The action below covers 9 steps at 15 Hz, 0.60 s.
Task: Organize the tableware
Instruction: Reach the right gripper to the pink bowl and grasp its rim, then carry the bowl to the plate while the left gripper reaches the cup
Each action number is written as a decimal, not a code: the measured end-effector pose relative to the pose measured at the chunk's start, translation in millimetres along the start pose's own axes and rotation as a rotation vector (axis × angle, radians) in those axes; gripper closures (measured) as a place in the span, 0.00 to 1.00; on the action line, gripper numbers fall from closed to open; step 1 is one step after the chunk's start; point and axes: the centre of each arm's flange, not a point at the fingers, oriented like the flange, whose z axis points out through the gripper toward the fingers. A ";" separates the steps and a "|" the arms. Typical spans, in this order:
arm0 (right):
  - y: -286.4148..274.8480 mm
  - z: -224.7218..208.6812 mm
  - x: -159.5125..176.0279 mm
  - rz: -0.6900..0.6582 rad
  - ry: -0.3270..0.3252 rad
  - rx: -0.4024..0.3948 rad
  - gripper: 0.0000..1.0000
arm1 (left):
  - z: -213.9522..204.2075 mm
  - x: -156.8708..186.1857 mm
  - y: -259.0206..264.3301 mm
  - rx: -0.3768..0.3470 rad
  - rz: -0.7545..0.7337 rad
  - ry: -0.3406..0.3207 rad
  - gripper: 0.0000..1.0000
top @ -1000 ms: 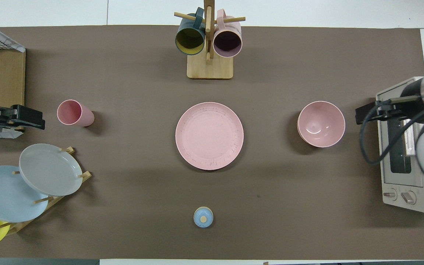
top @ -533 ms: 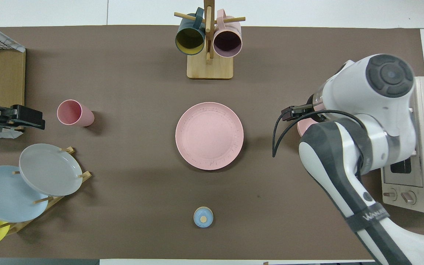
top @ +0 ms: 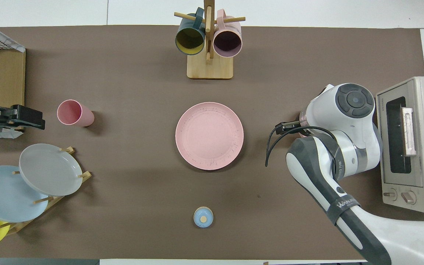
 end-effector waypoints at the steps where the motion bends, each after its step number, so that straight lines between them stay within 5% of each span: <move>1: 0.0 4.1 0.2 -0.007 -0.006 -0.009 0.26 | 0.0 0.0 0.0 0.000 0.000 0.000 0.00; 7: 1.8 13.7 1.0 -0.061 -0.012 -0.077 0.89 | -0.2 -0.2 0.9 0.000 0.002 0.000 0.00; 9: -5.1 6.8 2.1 -0.088 -0.009 -0.099 0.96 | -0.6 -0.4 1.8 0.000 0.003 0.001 0.00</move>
